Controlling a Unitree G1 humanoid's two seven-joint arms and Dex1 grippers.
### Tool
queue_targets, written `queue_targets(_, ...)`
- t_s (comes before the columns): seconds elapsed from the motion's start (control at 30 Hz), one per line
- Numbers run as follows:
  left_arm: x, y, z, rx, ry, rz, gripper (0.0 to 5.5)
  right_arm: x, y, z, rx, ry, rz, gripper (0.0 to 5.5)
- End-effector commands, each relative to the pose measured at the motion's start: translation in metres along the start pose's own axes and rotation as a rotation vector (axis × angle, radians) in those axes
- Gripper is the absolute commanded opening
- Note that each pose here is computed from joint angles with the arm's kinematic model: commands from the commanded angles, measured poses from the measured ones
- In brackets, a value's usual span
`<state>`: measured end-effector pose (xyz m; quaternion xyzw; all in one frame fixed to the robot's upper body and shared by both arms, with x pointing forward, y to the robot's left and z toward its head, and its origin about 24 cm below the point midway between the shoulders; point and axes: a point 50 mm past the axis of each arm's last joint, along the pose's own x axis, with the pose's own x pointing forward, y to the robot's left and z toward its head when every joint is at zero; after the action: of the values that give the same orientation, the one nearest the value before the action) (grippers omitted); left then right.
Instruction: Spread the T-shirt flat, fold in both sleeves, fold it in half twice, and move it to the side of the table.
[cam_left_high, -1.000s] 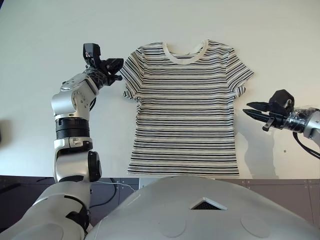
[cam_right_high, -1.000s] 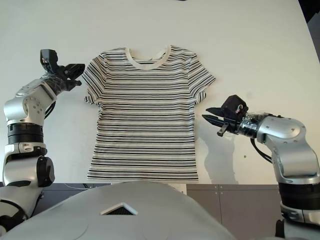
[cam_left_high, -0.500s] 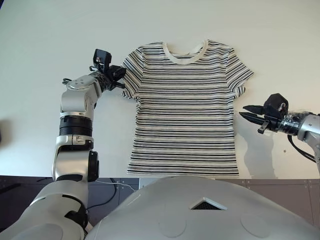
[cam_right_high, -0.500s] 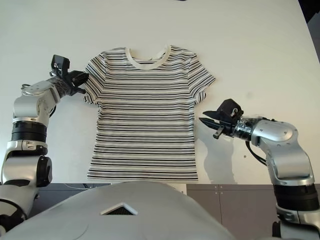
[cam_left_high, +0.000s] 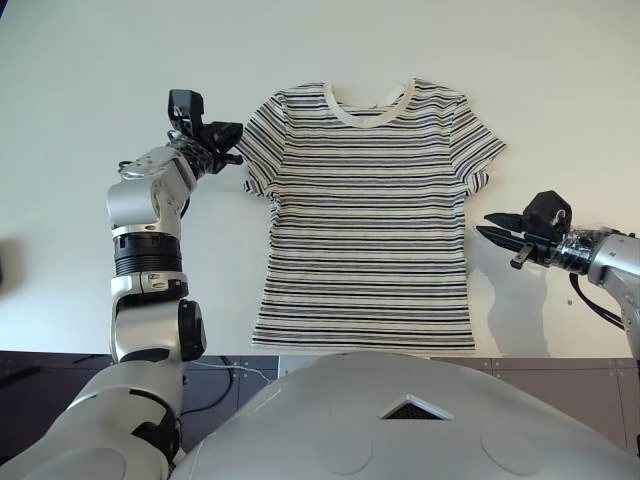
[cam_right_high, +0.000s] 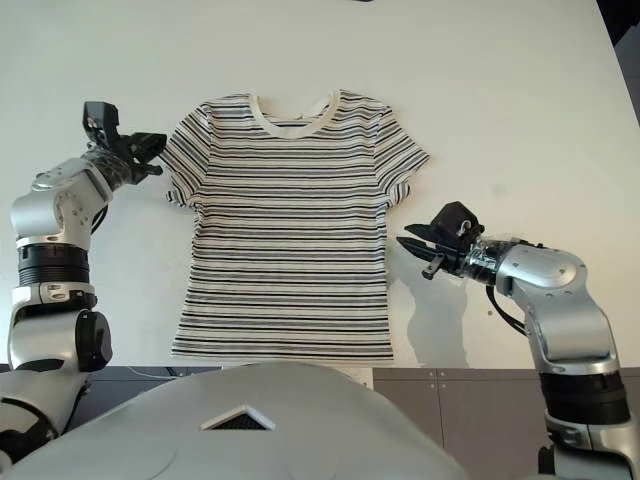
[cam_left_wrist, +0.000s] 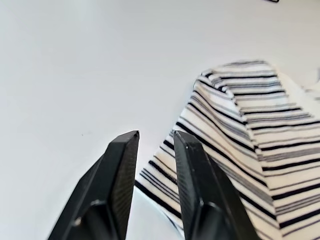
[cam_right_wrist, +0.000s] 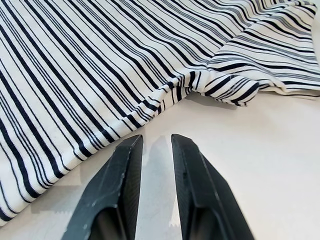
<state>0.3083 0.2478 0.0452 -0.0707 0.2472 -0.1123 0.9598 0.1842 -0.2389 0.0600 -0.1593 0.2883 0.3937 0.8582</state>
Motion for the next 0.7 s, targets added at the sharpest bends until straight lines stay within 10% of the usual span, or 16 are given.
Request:
queue_targets(0.03, -0.012, 0.009, 0.015, -0.091, -0.062, 0.048, 1.27, -0.002, -0.004, 0.0, -0.003, -0.011, -0.039, 1.04)
queue_targets(0.7, -0.012, 0.005, -0.04, -0.354, 0.075, 0.052, 2.21, 0.0, -0.007, 0.003, -0.039, 0.007, 0.014, 1.04)
